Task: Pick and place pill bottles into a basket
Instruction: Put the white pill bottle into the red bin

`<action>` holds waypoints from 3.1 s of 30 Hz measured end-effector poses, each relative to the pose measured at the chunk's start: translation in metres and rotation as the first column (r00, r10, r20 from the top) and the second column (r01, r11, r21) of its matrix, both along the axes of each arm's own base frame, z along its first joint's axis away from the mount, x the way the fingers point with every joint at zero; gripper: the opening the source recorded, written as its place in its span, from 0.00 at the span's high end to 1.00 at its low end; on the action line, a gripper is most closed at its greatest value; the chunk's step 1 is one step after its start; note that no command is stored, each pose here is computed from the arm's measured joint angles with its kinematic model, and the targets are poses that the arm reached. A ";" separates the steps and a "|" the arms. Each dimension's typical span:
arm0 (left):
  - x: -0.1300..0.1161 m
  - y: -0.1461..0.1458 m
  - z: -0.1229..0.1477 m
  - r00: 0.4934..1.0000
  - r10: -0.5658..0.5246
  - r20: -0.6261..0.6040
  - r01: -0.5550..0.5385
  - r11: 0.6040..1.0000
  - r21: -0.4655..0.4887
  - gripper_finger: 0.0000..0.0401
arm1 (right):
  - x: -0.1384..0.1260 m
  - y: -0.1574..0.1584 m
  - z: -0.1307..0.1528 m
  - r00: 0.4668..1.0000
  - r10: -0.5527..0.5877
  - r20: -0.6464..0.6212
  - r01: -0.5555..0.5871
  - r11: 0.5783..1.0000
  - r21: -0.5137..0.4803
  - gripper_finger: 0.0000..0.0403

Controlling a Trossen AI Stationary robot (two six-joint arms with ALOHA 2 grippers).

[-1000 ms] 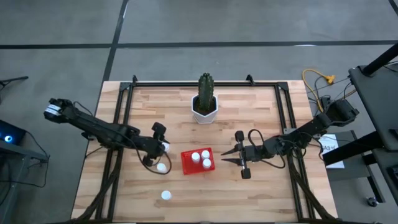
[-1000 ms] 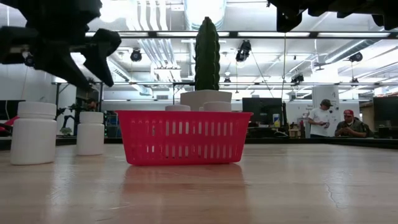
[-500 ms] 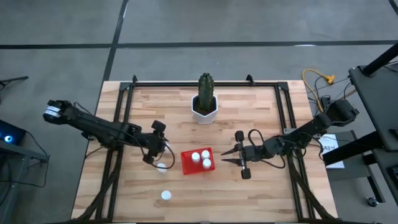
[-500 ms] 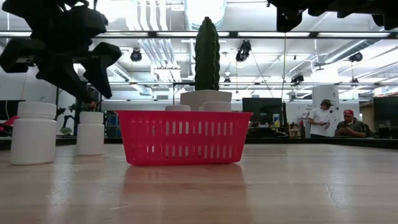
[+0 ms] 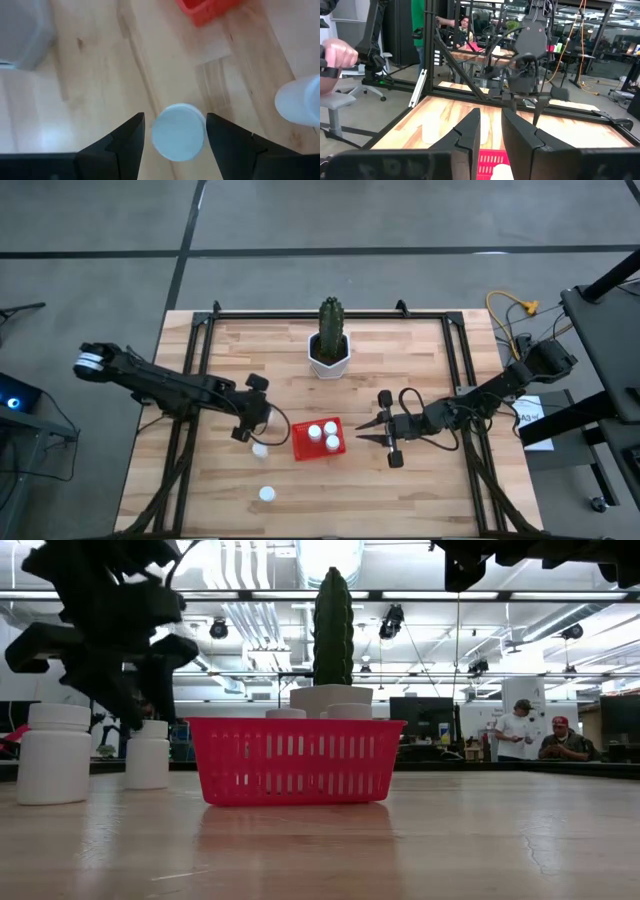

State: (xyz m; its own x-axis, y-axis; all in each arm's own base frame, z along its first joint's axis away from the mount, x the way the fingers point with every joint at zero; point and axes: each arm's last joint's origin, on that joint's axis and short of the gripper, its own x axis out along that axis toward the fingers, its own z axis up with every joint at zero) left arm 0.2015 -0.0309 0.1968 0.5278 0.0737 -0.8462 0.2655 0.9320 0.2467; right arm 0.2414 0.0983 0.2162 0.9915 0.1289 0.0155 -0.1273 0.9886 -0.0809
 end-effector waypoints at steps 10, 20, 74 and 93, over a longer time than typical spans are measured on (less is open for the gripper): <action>0.010 0.006 -0.012 0.997 0.026 -0.071 -0.028 1.000 -0.015 0.52 | 0.000 0.000 0.000 1.000 0.000 0.002 0.001 1.000 -0.021 0.83; 0.011 0.007 -0.014 0.996 0.027 -0.086 -0.029 1.000 -0.013 0.52 | -0.016 -0.010 -0.002 0.997 -0.049 0.063 0.053 0.997 -0.059 0.97; 0.013 0.007 -0.015 0.998 0.028 -0.063 -0.029 0.999 -0.016 0.52 | -0.129 -0.096 -0.058 0.981 -0.136 -0.140 0.155 0.979 0.131 0.98; 0.013 0.007 -0.014 0.998 0.028 -0.057 -0.029 0.999 -0.017 0.52 | -0.135 -0.097 -0.061 0.972 -0.146 -0.182 0.191 0.946 0.262 0.98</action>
